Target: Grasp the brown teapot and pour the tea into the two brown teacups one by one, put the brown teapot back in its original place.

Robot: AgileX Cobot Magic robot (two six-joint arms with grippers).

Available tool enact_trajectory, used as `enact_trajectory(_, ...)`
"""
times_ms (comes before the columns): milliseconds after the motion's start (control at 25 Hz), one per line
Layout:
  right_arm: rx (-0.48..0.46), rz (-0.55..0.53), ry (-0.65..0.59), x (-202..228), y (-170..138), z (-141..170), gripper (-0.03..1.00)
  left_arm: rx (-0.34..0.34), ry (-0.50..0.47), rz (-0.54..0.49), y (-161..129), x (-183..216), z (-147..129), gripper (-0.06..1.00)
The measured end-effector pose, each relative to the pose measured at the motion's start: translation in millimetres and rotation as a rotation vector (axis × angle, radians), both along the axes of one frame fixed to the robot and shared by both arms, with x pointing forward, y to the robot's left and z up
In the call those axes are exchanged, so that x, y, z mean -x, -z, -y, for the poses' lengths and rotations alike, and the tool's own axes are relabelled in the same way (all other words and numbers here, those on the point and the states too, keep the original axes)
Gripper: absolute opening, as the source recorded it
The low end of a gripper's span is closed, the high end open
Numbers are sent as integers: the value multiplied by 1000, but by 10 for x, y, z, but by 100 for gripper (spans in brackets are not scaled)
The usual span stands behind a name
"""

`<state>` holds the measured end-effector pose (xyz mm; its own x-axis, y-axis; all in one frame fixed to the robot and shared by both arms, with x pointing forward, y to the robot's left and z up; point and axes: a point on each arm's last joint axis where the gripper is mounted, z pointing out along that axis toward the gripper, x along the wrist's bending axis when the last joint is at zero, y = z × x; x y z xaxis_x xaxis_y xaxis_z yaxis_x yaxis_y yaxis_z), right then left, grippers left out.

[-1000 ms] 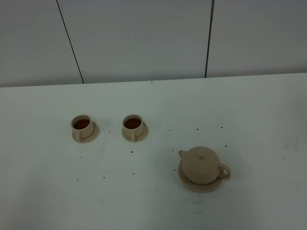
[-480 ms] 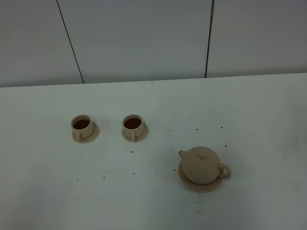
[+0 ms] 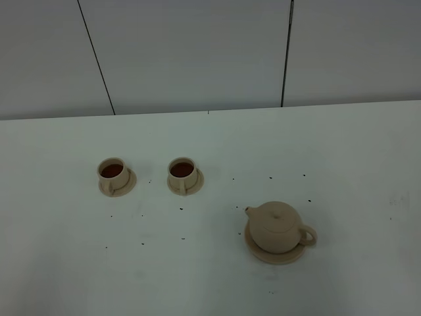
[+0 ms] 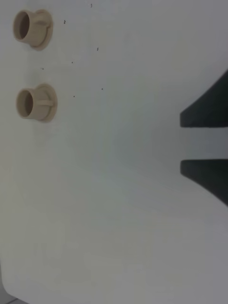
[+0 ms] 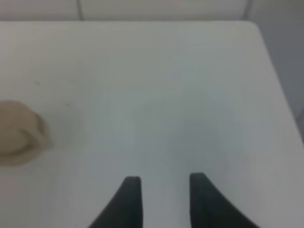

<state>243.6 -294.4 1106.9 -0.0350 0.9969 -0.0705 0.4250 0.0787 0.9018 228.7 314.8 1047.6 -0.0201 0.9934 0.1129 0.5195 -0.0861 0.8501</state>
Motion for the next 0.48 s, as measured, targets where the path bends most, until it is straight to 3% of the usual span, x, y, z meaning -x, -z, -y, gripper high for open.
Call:
enact_trajectory(280,-41,22,63,340,154,18,24,0,0,0,0,0,0,24)
enact_trajectory(480,-84,-76,31,234,461,-21,24,0,0,0,0,0,0,24)
